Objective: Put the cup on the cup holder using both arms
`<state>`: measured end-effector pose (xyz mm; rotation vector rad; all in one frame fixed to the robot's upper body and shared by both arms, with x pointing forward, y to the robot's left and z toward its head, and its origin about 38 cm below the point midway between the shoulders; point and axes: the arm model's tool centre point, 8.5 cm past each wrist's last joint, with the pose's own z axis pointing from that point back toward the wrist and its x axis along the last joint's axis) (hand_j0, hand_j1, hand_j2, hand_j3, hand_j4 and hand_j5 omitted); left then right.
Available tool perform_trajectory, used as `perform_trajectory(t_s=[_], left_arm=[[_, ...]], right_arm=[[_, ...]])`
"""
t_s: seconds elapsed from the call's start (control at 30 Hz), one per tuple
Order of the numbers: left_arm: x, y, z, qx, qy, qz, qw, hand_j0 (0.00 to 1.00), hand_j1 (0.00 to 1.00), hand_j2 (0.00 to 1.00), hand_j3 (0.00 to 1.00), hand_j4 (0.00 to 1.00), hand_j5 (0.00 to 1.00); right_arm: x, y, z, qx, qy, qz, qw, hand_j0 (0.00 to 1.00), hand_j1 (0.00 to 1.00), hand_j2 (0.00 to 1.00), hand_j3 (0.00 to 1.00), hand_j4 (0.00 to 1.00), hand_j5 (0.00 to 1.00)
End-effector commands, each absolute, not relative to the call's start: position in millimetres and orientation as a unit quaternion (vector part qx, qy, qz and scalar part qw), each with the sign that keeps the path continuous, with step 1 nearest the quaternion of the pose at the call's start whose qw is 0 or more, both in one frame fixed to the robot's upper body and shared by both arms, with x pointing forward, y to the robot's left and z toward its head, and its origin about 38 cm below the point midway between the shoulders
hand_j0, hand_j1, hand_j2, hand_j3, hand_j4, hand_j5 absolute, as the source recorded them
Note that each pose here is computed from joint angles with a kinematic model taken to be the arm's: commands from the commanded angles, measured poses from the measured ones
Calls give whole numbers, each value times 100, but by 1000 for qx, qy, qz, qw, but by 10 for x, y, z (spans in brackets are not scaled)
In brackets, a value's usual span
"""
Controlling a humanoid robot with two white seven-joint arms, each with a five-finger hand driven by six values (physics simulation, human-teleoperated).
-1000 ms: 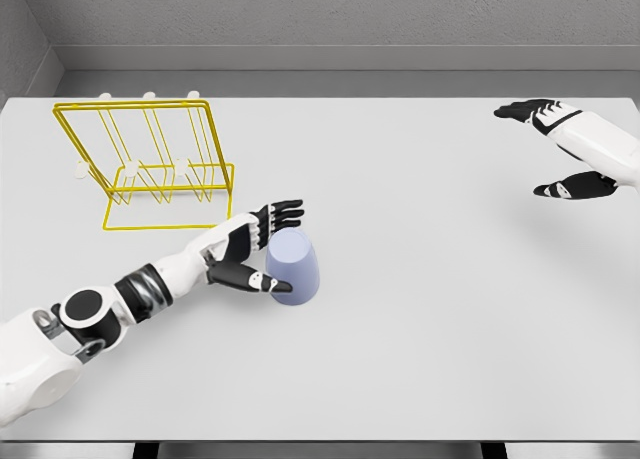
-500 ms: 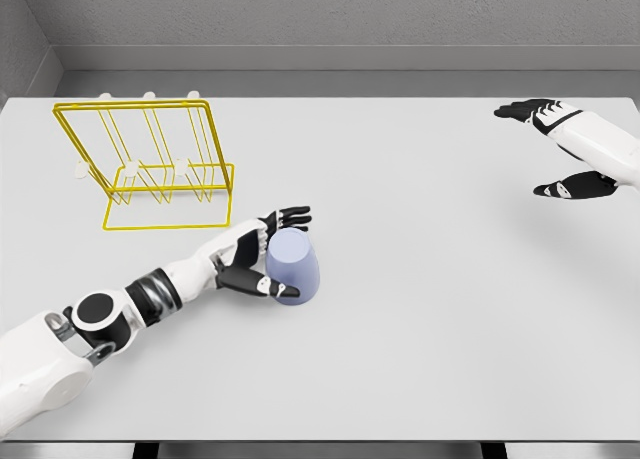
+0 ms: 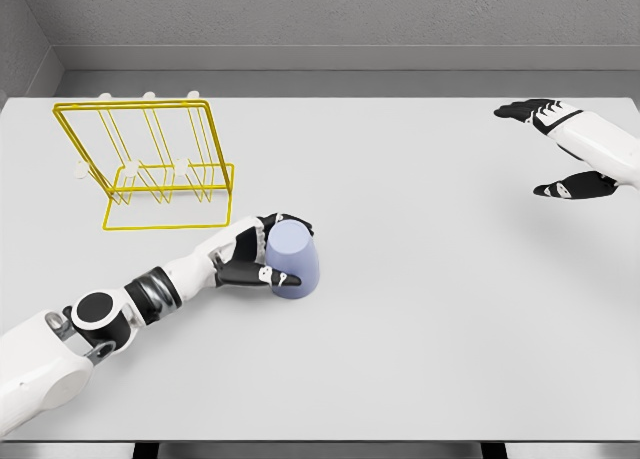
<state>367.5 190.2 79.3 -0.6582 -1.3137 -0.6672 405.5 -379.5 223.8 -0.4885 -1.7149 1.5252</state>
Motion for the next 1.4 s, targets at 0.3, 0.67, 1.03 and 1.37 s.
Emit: perform_trajectory(t_s=[0.3, 0.67, 1.03, 1.37], left_arm=[[3740, 1886, 994, -298, -608, -296, 674, 62, 62, 62, 62, 62, 62], [3784, 1926, 1237, -301, -636, -287, 650, 62, 62, 62, 62, 62, 62], [3835, 2129, 1606, -287, -673, -284, 619, 62, 62, 62, 62, 62, 62], [3866, 2283, 1786, -274, -687, -286, 609, 62, 62, 62, 62, 62, 62]], right_arm=[[4055, -3798, 2245, -191, -675, 597, 388, 100, 100, 100, 100, 100, 100], [4055, -3798, 2245, -191, -675, 597, 388, 100, 100, 100, 100, 100, 100], [4048, -3793, 2241, -190, -676, 597, 388, 100, 100, 100, 100, 100, 100], [4004, -3757, 2278, -191, -679, 599, 379, 100, 100, 100, 100, 100, 100]])
